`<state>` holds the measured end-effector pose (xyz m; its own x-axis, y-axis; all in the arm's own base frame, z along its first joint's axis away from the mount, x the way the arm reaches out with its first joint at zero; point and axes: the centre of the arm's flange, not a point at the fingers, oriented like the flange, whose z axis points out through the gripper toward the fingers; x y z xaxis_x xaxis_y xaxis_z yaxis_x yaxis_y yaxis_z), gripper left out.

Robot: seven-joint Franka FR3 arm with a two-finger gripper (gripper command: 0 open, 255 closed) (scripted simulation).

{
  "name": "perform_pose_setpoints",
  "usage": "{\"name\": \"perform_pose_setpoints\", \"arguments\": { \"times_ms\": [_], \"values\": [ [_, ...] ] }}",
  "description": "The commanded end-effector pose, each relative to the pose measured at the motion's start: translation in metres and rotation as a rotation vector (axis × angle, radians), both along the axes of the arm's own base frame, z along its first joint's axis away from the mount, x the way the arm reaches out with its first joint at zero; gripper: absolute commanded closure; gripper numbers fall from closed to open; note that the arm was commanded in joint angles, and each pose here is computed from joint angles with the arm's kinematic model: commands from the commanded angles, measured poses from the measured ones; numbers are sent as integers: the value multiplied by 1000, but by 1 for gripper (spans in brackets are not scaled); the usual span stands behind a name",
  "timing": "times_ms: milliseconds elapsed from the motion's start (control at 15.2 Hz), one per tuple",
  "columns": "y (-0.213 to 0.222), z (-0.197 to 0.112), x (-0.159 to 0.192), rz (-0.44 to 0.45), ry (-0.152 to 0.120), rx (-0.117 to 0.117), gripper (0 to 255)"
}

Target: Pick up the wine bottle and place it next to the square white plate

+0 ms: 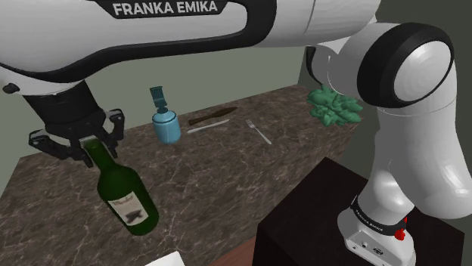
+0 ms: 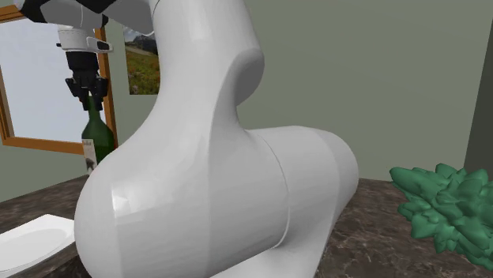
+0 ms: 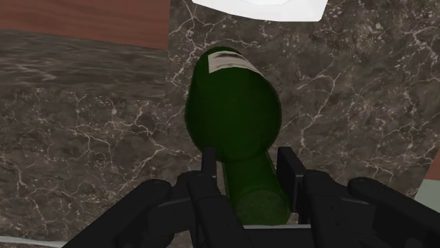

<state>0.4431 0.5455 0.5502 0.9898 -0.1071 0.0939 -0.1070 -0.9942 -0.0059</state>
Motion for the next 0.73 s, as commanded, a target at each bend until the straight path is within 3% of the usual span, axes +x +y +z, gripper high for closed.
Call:
{"name": "perform_pose_setpoints", "arguments": {
  "times_ms": [0,660],
  "values": [
    [6,-6,-3,-1,-1,1,255],
    [6,-58,-3,-1,-1,1,255]
  ]
}}
